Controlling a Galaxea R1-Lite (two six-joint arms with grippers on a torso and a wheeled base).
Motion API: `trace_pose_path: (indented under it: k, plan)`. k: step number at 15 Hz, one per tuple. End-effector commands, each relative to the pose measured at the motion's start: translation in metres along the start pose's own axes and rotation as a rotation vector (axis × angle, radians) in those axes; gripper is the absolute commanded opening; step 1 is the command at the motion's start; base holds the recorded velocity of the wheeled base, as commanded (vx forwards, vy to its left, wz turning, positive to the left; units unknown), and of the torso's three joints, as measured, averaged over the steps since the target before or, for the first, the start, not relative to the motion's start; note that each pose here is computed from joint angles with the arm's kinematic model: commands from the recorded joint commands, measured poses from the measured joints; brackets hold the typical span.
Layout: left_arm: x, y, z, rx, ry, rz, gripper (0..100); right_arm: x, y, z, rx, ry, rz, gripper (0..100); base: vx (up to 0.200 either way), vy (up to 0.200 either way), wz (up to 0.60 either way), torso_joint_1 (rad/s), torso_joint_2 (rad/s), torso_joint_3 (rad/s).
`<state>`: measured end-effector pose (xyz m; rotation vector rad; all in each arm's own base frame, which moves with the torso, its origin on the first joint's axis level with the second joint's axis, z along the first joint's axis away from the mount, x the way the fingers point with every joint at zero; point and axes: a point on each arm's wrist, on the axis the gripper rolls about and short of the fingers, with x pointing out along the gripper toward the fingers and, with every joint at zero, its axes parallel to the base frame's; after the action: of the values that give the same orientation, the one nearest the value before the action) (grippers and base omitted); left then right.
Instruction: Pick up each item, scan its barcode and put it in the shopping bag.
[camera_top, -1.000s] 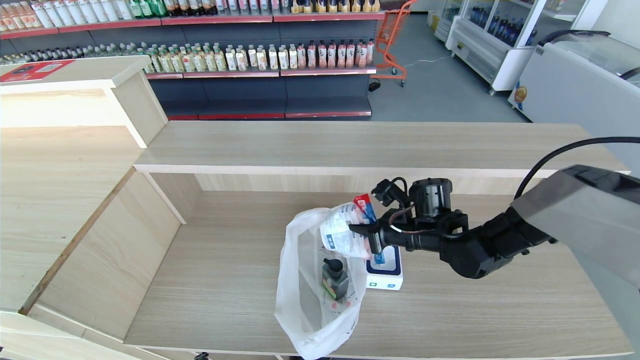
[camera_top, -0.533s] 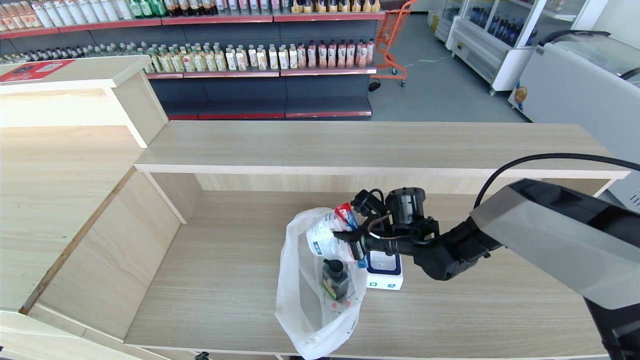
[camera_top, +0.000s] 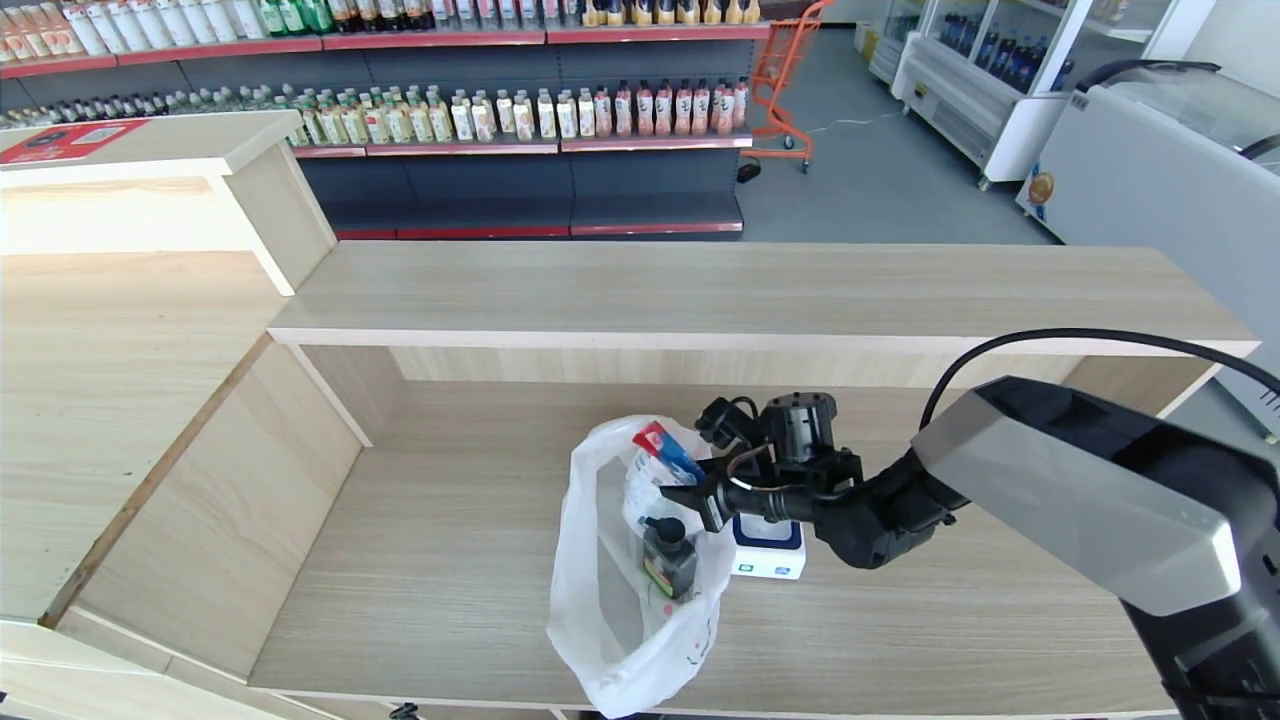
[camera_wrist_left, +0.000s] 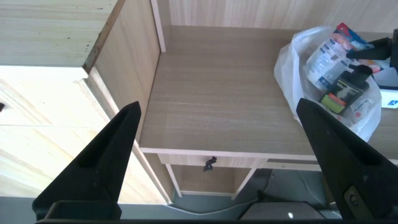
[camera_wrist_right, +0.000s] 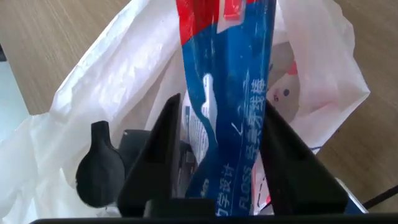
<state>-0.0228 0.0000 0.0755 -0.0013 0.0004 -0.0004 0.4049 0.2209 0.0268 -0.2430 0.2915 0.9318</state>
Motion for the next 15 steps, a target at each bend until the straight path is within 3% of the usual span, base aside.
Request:
trace_pose_path:
  k: [1,5,7,9,10,12,13,15]
  plan:
    - [0.0,0.0,0.0,0.0,0.0,-0.001,100,-0.003,0.0,0.007,0.021,-0.014,0.001,100,0.0,0.0,0.0,0.0,0.0,0.0]
    - [0.0,0.0,0.0,0.0,0.0,-0.001,100,-0.048,0.006,0.072,0.221,-0.14,-0.005,100,0.0,0.0,0.0,0.0,0.0,0.0]
    - [0.0,0.0,0.0,0.0,0.0,0.0,100,-0.116,0.011,0.094,0.338,-0.179,-0.047,100,0.0,0.0,0.0,0.0,0.0,0.0]
    - [0.0,0.0,0.0,0.0,0.0,-0.001,100,-0.187,0.014,0.103,0.344,-0.228,-0.129,100,0.0,0.0,0.0,0.0,0.0,0.0]
    - [0.0,0.0,0.0,0.0,0.0,0.0,100,-0.277,0.044,0.105,0.307,-0.303,-0.224,100,0.0,0.0,0.0,0.0,0.0,0.0]
    - [0.0,0.0,0.0,0.0,0.0,0.0,100,-0.342,0.08,0.065,0.282,-0.24,-0.357,100,0.0,0.0,0.0,0.0,0.0,0.0]
    - [0.0,0.0,0.0,0.0,0.0,-0.001,100,-0.381,0.119,0.018,0.29,-0.194,-0.541,100,0.0,0.0,0.0,0.0,0.0,0.0]
    - [0.0,0.0,0.0,0.0,0.0,0.0,100,-0.402,0.157,-0.014,0.254,-0.246,-0.658,100,0.0,0.0,0.0,0.0,0.0,0.0]
